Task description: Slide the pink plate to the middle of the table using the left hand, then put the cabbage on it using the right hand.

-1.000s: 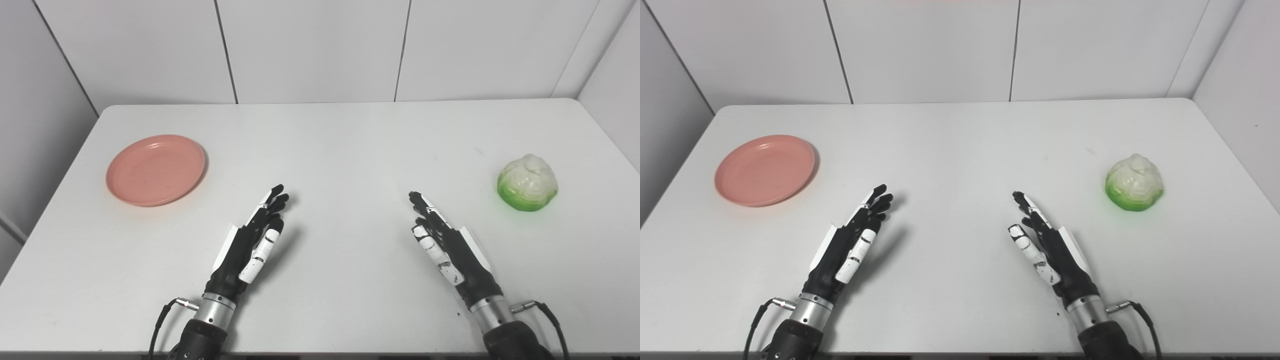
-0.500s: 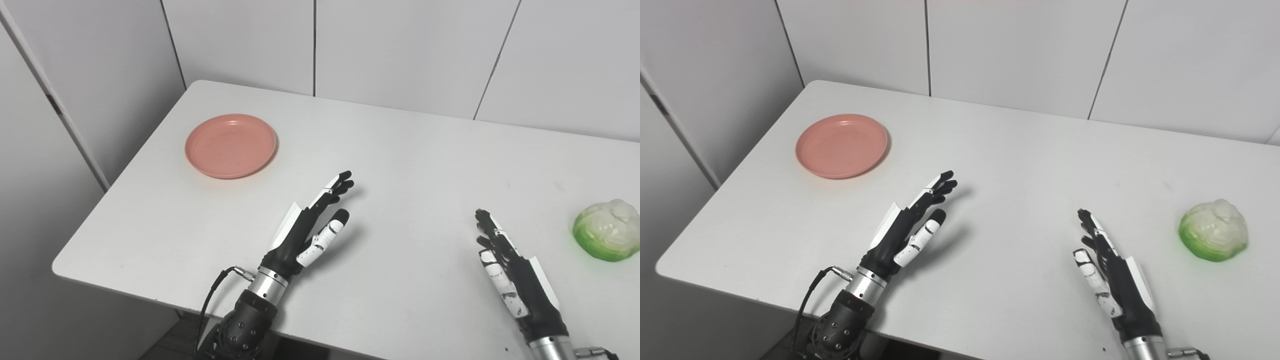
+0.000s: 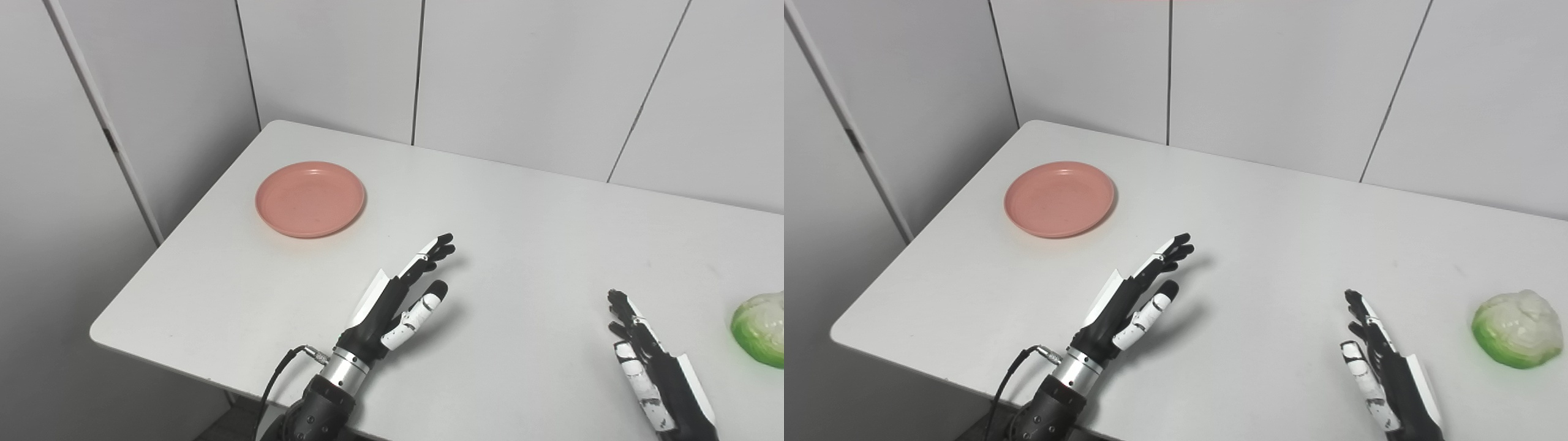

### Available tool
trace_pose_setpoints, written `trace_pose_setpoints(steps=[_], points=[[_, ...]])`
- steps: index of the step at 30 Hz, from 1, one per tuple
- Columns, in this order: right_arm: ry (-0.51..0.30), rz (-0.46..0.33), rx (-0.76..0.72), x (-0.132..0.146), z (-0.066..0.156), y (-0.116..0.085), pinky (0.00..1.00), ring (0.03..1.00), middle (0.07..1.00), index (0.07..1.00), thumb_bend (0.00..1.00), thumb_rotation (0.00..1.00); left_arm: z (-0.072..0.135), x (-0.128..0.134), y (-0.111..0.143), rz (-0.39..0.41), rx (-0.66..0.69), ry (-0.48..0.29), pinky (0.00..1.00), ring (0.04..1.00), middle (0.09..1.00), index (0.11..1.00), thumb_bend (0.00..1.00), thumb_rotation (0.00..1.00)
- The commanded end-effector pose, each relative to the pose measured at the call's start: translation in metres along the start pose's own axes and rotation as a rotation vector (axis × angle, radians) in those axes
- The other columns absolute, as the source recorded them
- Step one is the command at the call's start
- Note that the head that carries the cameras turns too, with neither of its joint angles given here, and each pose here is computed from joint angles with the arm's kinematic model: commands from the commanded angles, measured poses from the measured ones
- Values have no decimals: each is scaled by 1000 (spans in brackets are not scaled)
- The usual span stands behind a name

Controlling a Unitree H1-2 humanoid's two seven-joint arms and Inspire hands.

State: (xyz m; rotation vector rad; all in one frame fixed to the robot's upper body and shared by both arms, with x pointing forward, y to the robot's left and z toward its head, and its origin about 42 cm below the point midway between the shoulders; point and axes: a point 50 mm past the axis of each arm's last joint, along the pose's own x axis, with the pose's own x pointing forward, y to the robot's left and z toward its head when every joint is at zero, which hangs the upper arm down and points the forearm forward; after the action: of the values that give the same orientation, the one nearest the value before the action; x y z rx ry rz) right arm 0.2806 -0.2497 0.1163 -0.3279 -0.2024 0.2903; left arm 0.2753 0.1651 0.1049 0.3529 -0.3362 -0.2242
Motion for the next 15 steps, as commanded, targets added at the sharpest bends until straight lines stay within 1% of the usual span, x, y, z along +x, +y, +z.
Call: trace_pose_setpoints(steps=[1,7,11,15], points=[[15,-3,-3,-4,-8,0,923,955,951,933,308,1000,-27,-15,-28,-49,-52,137,889,914,912,913,416,1000],[18,-10,-3,-5,-6,5,923,953,947,931,309,1000,-25,-17,-25,-42,-57,142,889,913,911,916,410,1000],[23,-13,5,-5,-4,8,930,954,948,933,335,1000,-21,-16,-22,-35,-78,180,897,917,914,921,433,1000],[21,-19,14,-6,0,11,927,952,948,931,330,1000,-15,-14,-17,-40,-124,226,905,926,924,929,466,1000]])
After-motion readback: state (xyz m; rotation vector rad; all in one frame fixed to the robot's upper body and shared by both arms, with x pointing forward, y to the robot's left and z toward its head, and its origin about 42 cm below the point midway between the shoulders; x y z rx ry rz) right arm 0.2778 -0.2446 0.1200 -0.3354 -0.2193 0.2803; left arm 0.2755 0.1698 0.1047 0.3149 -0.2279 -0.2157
